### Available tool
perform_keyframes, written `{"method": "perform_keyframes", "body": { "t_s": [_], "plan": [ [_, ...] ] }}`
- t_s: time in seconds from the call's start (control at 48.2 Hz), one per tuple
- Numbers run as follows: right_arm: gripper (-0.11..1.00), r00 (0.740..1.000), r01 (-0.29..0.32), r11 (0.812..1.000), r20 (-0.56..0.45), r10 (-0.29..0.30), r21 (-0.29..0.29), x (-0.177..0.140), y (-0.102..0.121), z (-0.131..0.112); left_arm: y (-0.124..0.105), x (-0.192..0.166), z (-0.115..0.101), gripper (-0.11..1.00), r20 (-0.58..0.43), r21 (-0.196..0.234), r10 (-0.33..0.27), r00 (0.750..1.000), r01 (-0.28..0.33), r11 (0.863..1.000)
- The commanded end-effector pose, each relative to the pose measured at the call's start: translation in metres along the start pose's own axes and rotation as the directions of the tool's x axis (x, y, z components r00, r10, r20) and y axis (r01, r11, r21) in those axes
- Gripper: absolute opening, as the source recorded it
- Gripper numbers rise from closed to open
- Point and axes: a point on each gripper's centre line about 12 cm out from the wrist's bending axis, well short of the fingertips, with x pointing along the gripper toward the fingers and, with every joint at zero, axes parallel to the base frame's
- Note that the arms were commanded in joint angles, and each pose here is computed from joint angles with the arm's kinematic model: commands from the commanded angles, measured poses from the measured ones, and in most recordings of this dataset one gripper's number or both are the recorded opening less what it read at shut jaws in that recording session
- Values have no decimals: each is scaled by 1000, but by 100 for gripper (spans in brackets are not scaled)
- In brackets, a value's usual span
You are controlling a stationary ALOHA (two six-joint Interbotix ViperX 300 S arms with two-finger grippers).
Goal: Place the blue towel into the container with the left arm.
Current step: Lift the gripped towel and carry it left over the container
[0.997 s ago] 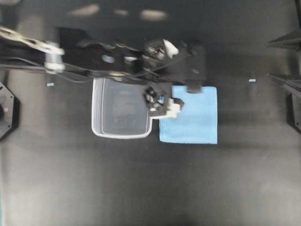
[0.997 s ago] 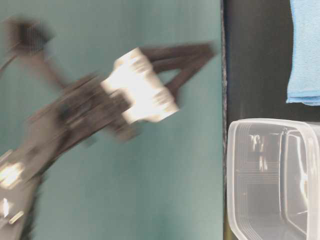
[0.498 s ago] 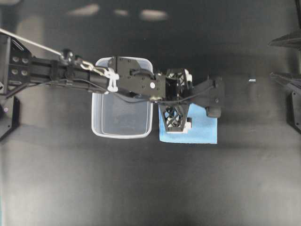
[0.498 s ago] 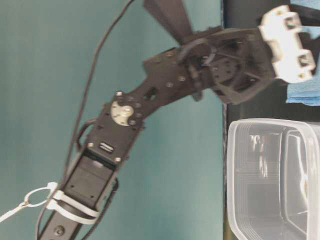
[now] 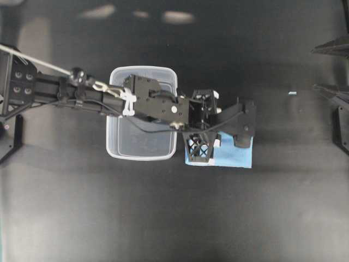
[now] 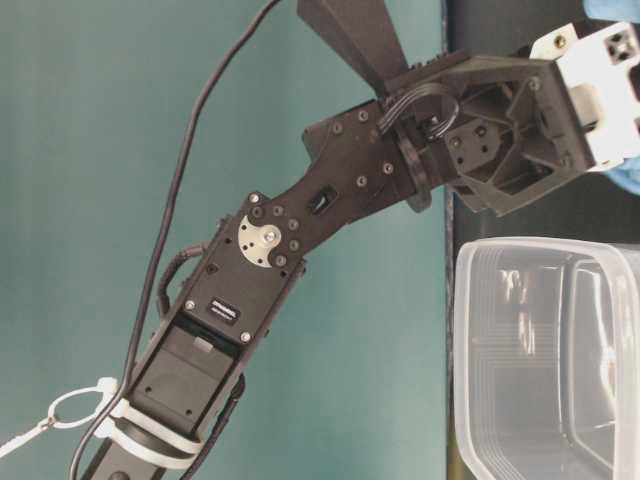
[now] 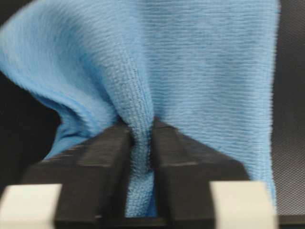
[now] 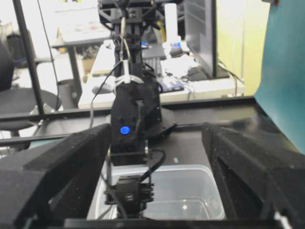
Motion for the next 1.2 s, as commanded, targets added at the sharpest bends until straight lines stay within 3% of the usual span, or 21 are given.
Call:
{"method": "perform_keyframes", "body": {
  "t_s": [0.0,0.145,0.353,0.457,0.623,0.872,1.184],
  "plan": [
    [74,1000,1,1000,20,-2,6,1,0,5,2,-10,7,6,21,0,6,1000,-6,1000],
    [74,1000,0,999,28,-1,38,-2,0,6,8,-48,29,6,83,-5,16,996,-15,1000],
    [74,999,-3,998,46,0,67,-6,0,9,19,-155,58,6,184,-24,37,982,-33,999],
    [74,998,-4,998,57,0,70,-8,0,11,33,-207,52,6,199,-55,60,978,-50,997],
    [74,998,-5,998,63,1,70,-9,0,12,50,-269,19,6,180,-101,92,979,-74,992],
    [74,998,-5,998,67,1,70,-9,0,13,47,-284,-34,6,171,-116,102,980,-82,990],
    [74,998,-5,998,64,1,70,-9,0,13,42,-275,-53,6,217,-115,105,971,-81,990]
  ]
}}
